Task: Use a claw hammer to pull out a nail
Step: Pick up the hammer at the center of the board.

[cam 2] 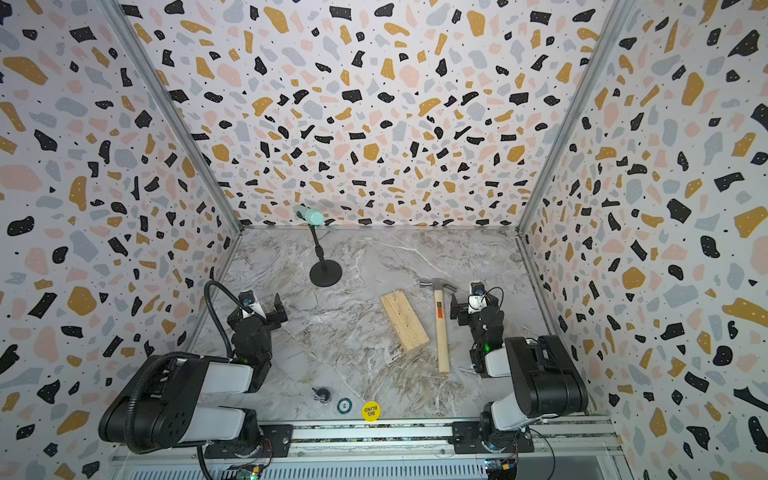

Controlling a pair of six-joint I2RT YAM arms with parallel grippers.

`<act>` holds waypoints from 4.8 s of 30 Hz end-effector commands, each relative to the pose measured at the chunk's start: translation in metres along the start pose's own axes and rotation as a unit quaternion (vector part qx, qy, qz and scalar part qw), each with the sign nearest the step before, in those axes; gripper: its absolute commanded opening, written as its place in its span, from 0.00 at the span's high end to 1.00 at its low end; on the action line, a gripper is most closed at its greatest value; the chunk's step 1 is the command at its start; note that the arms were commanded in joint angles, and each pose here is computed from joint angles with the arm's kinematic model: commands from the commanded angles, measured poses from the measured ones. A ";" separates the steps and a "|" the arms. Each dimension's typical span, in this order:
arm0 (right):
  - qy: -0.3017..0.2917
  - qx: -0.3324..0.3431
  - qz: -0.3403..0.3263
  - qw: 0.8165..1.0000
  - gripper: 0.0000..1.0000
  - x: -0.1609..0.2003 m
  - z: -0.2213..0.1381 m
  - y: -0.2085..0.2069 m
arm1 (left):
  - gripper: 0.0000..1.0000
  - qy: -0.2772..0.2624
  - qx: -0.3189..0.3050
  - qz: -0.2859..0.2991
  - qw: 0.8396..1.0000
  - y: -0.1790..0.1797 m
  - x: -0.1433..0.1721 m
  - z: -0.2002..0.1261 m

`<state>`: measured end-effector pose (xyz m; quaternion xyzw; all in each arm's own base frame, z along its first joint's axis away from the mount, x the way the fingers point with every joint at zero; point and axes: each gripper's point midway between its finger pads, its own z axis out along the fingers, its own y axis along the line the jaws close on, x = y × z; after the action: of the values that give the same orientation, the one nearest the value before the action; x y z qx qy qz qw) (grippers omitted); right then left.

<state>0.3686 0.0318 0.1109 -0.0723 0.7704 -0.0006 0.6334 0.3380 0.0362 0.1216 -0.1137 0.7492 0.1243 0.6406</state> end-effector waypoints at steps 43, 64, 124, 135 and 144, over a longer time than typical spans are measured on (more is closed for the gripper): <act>-0.010 -0.011 0.009 1.000 0.01 -0.008 0.003 -0.003 | 0.01 -0.021 -0.001 -0.006 1.000 -0.001 -0.014 0.004; 0.021 0.187 0.082 0.979 0.01 -0.057 -0.004 -0.055 | 0.01 -0.073 -0.014 -0.159 0.984 0.011 -0.099 -0.026; 0.390 -0.055 0.107 0.913 0.08 0.016 0.047 0.094 | 0.11 0.250 0.307 0.118 0.911 -0.210 -0.078 -0.064; 0.417 -0.033 0.091 0.904 0.14 0.044 0.061 0.087 | 0.13 0.263 0.303 0.122 0.908 -0.214 -0.067 -0.062; 0.426 -0.031 0.088 0.900 0.20 0.055 0.070 0.085 | 0.14 0.267 0.296 0.121 0.909 -0.213 -0.064 -0.059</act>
<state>0.4073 0.1169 0.0294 -0.0123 0.9718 0.0543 0.2291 0.3570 -0.1811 0.1740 0.1496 0.9078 -0.0621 0.3870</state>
